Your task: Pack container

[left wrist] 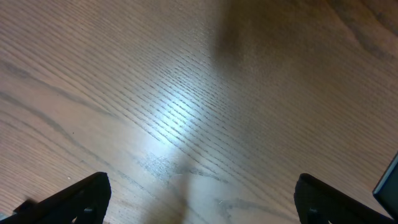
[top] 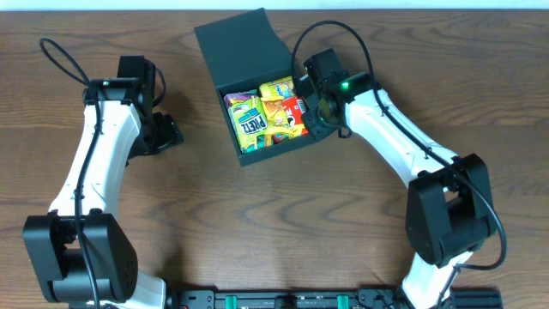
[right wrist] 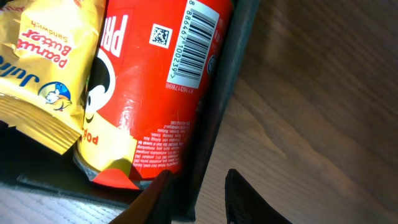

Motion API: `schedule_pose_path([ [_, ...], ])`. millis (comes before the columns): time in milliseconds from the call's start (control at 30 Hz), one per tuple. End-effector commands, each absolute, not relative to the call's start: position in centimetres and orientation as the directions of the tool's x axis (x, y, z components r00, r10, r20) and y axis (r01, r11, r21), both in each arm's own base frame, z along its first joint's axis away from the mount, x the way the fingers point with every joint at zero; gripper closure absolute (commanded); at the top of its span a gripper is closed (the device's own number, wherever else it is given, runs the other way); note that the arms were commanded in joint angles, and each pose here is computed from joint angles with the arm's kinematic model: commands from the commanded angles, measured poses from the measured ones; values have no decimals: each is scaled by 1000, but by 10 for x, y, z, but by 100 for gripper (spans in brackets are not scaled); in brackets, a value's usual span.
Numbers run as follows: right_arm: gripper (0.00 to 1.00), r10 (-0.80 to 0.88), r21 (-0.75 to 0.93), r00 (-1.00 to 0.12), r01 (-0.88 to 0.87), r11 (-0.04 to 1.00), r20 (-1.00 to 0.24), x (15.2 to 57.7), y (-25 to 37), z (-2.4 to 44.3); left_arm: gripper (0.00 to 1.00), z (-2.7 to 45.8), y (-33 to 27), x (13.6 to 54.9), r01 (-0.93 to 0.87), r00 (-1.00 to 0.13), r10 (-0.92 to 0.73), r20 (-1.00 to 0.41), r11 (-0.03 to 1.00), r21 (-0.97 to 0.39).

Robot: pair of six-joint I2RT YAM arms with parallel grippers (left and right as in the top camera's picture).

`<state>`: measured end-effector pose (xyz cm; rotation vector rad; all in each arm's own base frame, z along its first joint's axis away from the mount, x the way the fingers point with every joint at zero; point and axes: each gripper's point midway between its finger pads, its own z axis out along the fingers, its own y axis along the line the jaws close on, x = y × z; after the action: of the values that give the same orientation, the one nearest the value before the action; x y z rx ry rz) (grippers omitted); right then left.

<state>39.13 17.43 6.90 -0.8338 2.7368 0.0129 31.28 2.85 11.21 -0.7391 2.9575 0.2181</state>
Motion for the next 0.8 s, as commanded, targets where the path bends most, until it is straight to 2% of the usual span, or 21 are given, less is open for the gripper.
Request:
schedule_pose_path([
  [0, 72, -547, -60, -794, -553, 831, -266, 382, 176, 69, 5, 110, 29, 311, -478, -877, -467, -108, 870, 121],
  [67, 75, -547, -60, -793, -553, 831, -267, 381, 176, 64, 5, 110, 29, 311, -478, -877, -467, -108, 870, 122],
  [167, 87, -537, -56, -801, -544, 838, -264, 379, 175, 58, 5, 110, 29, 311, -478, -877, -467, -108, 870, 122],
  [233, 98, -527, -49, -813, -533, 845, -247, 374, 175, 55, 5, 110, 29, 311, -478, -877, -467, -108, 870, 121],
  [600, 99, -403, -14, -914, -403, 915, -43, 308, 186, 48, 5, 110, 29, 311, -478, -877, -467, -108, 870, 121],
  [767, 99, -342, -56, -938, -339, 939, -63, 287, 194, 59, 5, 110, 29, 311, -478, -877, -467, -108, 870, 122],
])
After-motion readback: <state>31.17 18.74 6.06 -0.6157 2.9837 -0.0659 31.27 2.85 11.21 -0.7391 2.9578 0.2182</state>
